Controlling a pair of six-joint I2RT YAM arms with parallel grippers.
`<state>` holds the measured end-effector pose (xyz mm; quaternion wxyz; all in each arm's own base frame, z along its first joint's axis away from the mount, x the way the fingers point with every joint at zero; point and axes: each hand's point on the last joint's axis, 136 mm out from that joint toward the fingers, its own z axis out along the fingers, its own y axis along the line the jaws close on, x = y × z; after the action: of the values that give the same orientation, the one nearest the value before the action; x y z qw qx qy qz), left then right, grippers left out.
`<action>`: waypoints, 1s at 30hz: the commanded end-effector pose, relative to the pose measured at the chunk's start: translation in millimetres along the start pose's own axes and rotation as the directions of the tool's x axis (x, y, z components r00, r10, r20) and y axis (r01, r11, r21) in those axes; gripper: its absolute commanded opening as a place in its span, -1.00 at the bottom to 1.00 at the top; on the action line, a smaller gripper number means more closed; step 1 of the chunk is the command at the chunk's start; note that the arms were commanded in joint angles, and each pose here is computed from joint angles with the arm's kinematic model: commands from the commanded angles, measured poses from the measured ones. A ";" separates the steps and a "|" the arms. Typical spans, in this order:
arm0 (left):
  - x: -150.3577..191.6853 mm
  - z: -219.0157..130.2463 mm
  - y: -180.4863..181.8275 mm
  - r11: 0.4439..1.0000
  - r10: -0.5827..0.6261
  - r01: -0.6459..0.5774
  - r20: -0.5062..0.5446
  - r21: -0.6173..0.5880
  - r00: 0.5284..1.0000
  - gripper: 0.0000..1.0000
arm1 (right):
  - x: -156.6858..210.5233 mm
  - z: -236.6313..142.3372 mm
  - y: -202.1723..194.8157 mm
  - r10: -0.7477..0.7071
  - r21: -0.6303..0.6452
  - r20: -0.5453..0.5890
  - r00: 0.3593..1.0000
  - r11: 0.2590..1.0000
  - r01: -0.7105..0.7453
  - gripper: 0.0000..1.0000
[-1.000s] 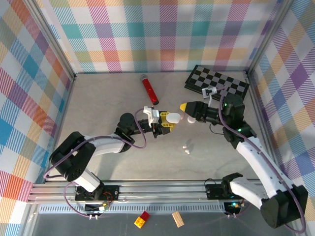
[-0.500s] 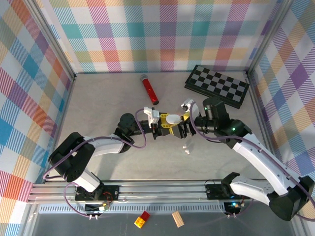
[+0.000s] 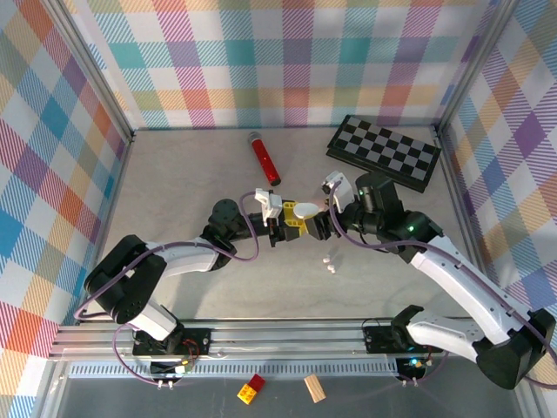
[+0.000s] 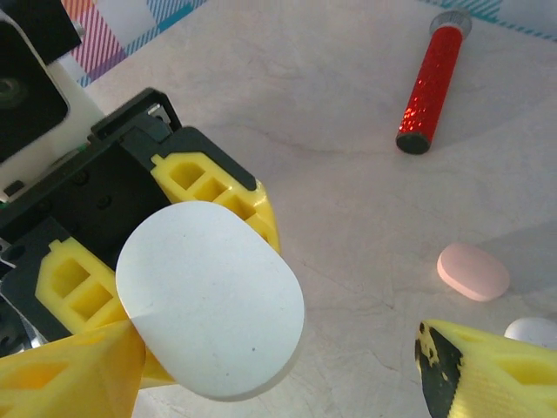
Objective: Insert wireless bluetooth earbuds into charging case
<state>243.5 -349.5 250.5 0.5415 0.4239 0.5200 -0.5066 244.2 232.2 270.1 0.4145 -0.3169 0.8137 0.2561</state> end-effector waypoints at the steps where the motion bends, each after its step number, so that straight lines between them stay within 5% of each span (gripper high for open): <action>1: -11.5 -4.7 -14.8 0.998 0.035 -0.037 0.022 0.052 0.999 -0.27 | -24.9 -11.8 -10.6 -0.009 0.072 0.106 0.994 0.997 0.002 0.60; 14: -8.6 -7.2 -16.2 0.998 0.041 -0.041 0.015 0.050 0.999 -0.27 | -39.1 -15.9 -12.1 0.017 0.084 0.136 0.991 0.996 -0.029 0.63; 25: -5.2 -11.5 -9.0 0.999 0.047 -0.047 0.028 0.020 0.999 -0.26 | -36.9 -37.6 11.0 0.032 -0.033 0.189 0.981 0.999 -0.026 0.70; 30: -7.6 -16.4 0.0 0.999 0.041 -0.041 0.046 -0.006 0.998 -0.26 | -24.8 -56.1 -0.5 0.183 -0.051 0.231 0.956 0.983 -0.176 0.71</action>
<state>239.9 -338.3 244.6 0.5415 0.4239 0.5215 -0.5051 230.3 209.7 322.8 0.4901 -0.2595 0.7748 0.3036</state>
